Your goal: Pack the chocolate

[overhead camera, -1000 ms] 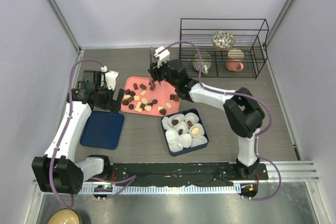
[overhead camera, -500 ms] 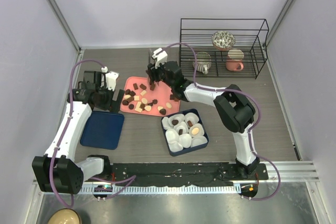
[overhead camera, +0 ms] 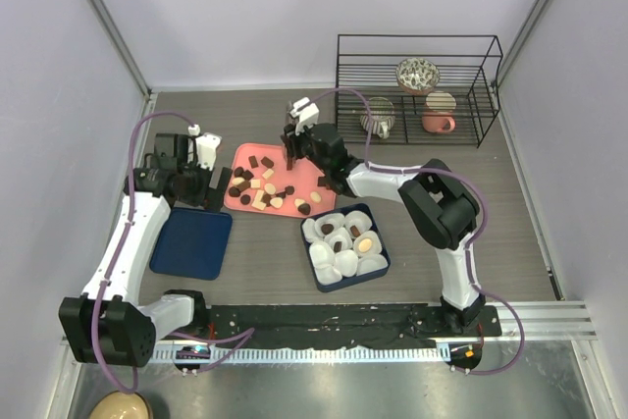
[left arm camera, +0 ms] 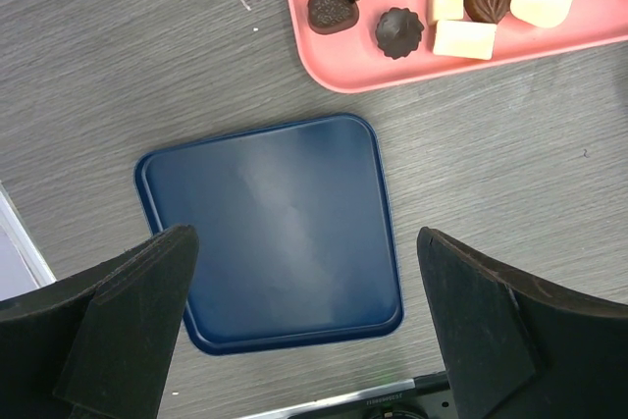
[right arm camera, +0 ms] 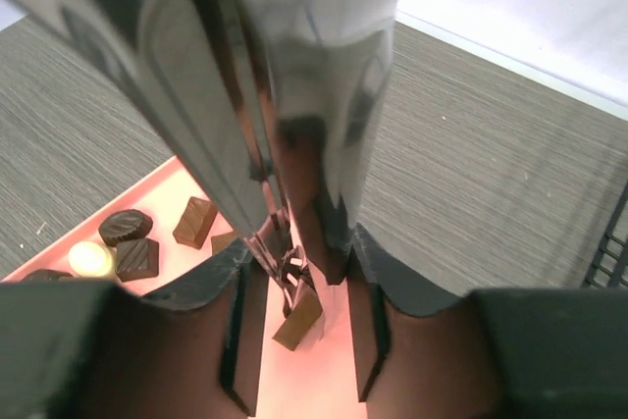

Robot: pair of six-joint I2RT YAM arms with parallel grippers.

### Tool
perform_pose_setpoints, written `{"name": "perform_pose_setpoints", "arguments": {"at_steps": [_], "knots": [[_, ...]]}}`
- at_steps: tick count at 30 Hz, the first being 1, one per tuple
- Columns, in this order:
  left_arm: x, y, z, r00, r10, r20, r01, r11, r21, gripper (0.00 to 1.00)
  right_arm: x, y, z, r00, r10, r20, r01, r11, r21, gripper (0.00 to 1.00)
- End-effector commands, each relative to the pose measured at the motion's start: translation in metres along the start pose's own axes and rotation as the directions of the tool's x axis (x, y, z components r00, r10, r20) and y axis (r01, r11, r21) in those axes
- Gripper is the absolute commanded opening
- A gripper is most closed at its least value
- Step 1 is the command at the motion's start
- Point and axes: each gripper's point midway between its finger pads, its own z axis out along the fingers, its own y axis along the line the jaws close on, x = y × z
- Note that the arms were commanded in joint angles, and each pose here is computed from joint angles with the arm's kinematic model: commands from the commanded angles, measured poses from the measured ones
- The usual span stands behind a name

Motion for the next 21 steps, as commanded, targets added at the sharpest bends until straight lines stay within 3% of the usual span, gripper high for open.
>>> {"name": "perform_pose_setpoints", "arguments": {"at_steps": [1, 7, 15, 21], "knots": [[-0.005, 0.004, -0.009, 0.999, 0.014, 0.036, -0.013, 1.000, -0.023, 1.00, -0.015, -0.011, -0.016, 1.000, -0.004, 0.008, 0.004, 0.999, 0.045, 0.35], [-0.006, 0.001, -0.009, 0.999, 0.005, 0.036, -0.005, 1.000, -0.009, 1.00, -0.024, -0.018, -0.035, 1.000, -0.026, 0.006, 0.025, 0.997, 0.068, 0.19], [-0.009, 0.000, -0.013, 0.999, 0.004, 0.041, -0.004, 1.000, -0.001, 1.00, -0.063, -0.014, -0.068, 0.998, -0.040, 0.056, 0.039, 0.999, 0.030, 0.19], [-0.008, -0.001, -0.014, 0.999, -0.004, 0.041, 0.004, 1.000, 0.000, 1.00, -0.060, -0.008, -0.069, 0.999, -0.031, 0.031, 0.031, 0.999, -0.009, 0.25]]}}
